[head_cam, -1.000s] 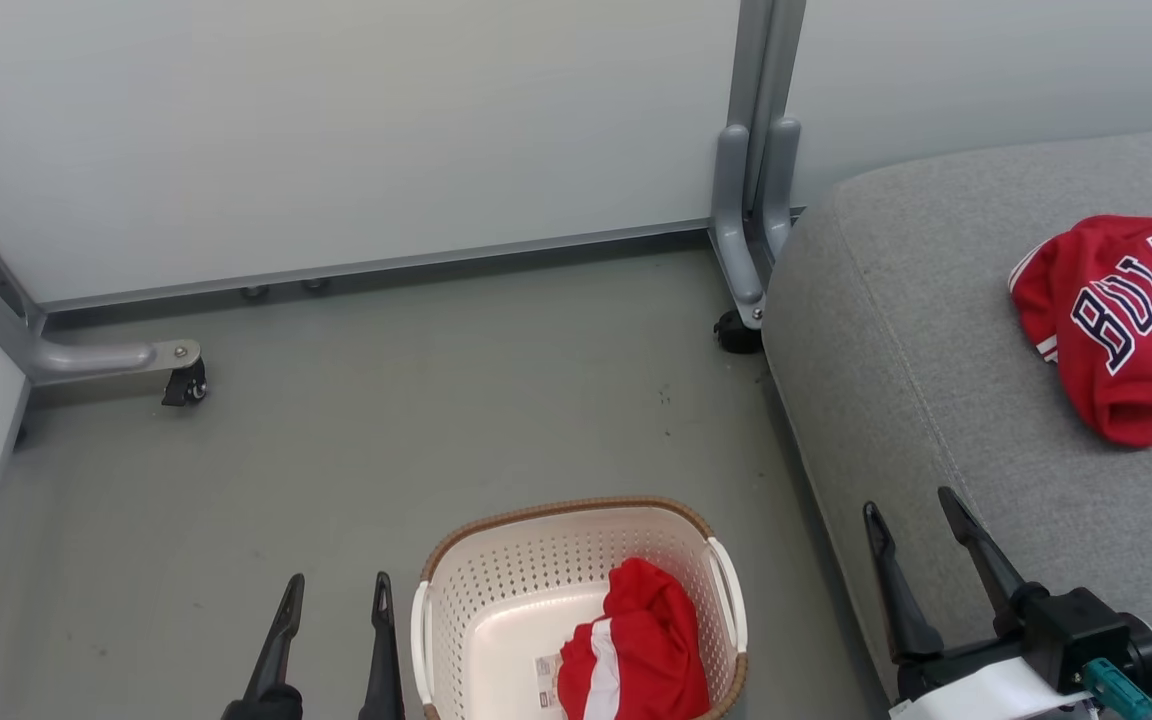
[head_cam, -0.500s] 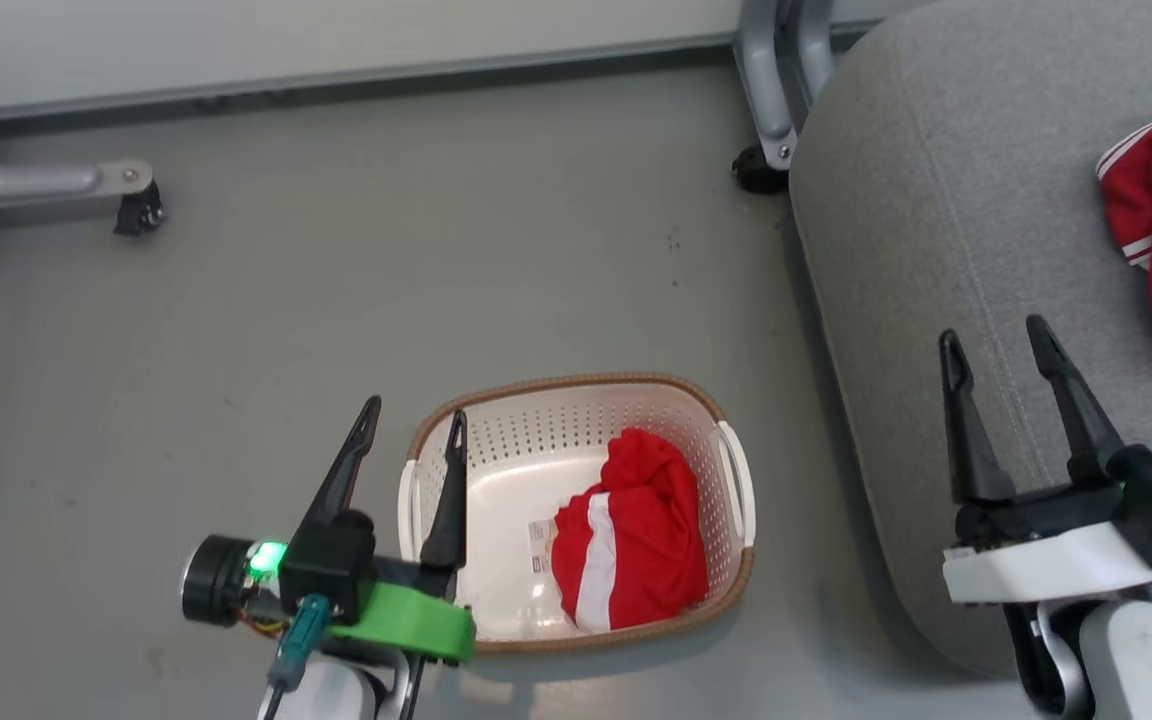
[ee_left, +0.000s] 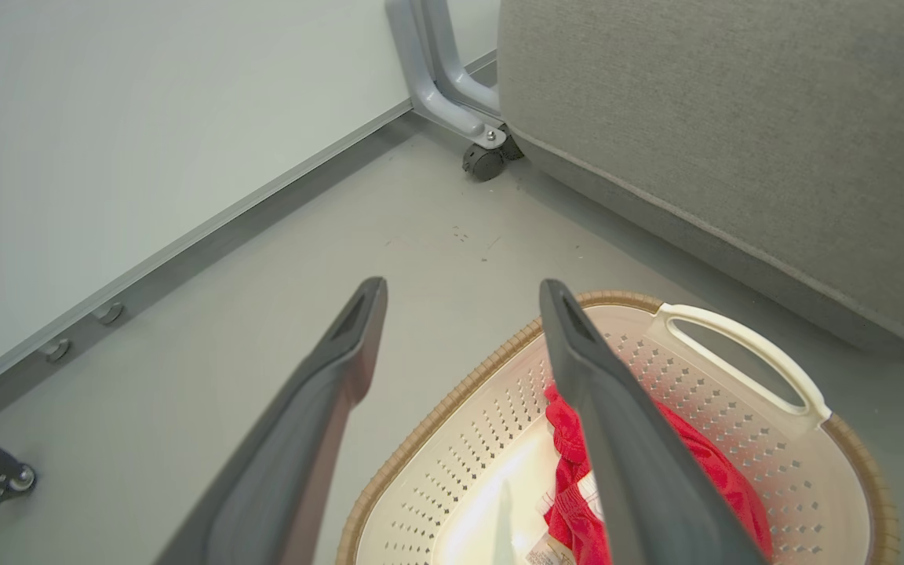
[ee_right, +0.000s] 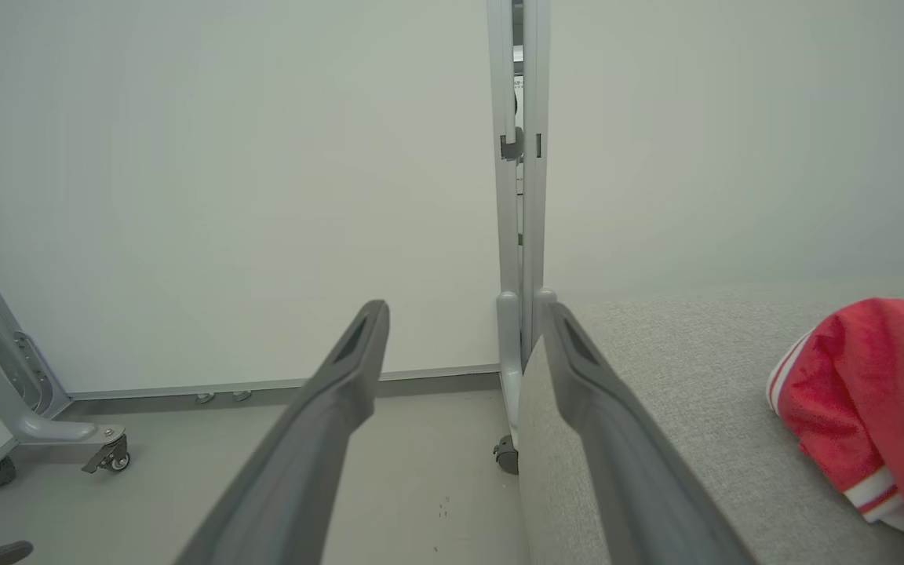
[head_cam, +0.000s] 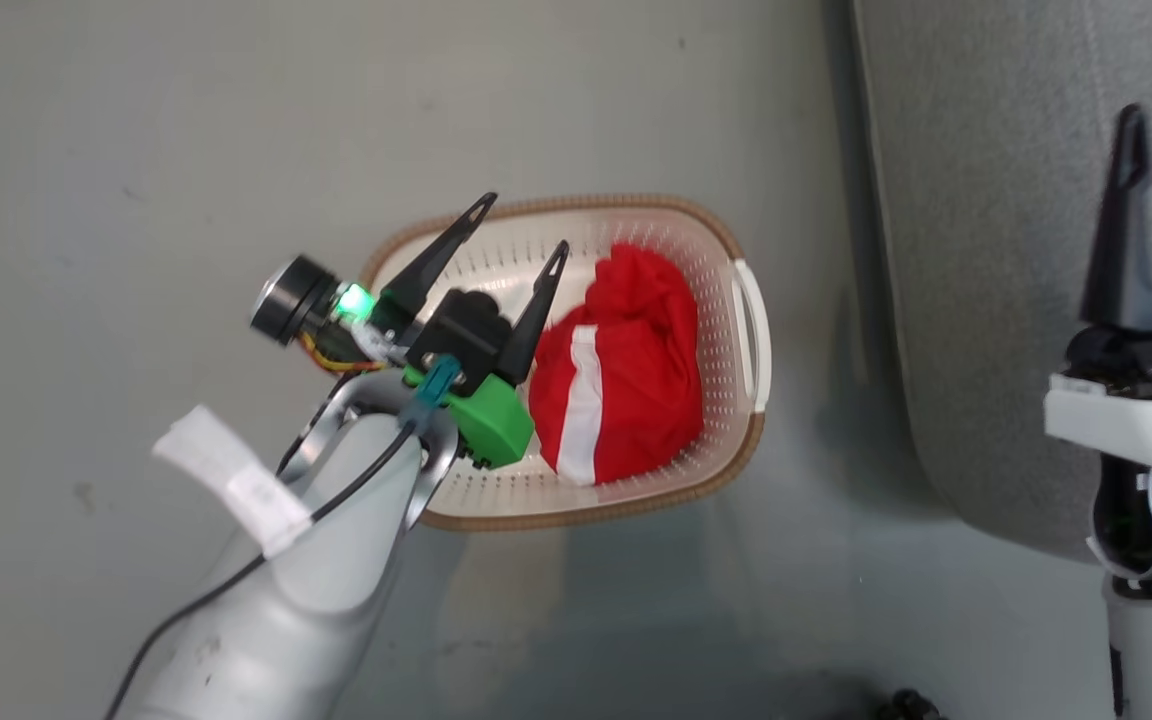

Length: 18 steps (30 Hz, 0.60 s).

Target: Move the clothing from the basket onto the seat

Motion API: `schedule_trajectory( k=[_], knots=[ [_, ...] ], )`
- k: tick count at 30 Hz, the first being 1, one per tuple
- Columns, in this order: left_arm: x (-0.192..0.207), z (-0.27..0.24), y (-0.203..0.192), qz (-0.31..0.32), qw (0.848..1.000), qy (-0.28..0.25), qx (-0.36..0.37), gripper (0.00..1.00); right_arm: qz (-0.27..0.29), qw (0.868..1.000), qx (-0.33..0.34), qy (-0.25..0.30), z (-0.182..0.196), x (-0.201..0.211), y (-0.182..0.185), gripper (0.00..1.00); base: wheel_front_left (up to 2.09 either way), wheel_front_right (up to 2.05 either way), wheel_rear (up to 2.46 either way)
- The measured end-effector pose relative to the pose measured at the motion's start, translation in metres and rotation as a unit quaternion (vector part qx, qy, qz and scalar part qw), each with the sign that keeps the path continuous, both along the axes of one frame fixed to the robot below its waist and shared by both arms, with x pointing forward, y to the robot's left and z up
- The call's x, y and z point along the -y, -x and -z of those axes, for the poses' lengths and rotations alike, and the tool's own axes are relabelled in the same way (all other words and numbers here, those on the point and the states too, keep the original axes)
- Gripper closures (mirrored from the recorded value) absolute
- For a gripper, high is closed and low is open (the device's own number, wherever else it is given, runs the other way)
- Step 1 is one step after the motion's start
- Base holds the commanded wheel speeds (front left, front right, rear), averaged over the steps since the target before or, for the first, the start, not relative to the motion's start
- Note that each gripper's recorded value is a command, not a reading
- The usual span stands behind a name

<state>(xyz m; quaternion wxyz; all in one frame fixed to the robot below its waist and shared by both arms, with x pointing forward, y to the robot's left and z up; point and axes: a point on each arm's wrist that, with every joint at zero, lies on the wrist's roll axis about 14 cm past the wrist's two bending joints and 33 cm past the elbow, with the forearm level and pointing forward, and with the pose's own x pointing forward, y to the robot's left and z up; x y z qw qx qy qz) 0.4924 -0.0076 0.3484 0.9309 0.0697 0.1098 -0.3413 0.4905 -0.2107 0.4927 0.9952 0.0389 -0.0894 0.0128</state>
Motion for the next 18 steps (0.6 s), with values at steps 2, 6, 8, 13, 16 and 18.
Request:
schedule_trajectory(
  k=[2,6,8,13,16,18],
  knots=[
    [0.01,0.03,0.002,0.037,0.999,-0.03,-0.023,0.0,0.01,1.0,-0.006,0.001,0.01,0.006,-0.006,0.0,0.0,0.0,0.0],
    [0.022,0.091,0.01,0.123,0.985,-0.109,-0.057,0.0,0.014,1.0,-0.027,-0.001,0.038,0.008,-0.017,0.0,0.0,0.0,0.0],
    [0.023,0.119,0.012,0.154,0.975,-0.145,-0.073,0.0,0.013,0.999,-0.043,-0.002,0.055,0.006,-0.019,0.0,0.0,0.0,0.0],
    [0.028,0.171,0.025,0.205,0.954,-0.185,-0.118,0.0,0.01,0.998,-0.07,0.0,0.084,0.004,-0.024,0.0,0.0,0.0,0.0],
    [0.034,0.195,0.034,0.234,0.941,-0.201,-0.139,0.0,0.012,0.996,-0.083,0.005,0.097,0.006,-0.024,0.0,0.0,0.0,0.0],
    [0.042,0.208,0.039,0.254,0.933,-0.206,-0.146,0.0,0.016,0.996,-0.087,0.01,0.102,0.01,-0.025,0.0,0.0,0.0,0.0]
  ],
)
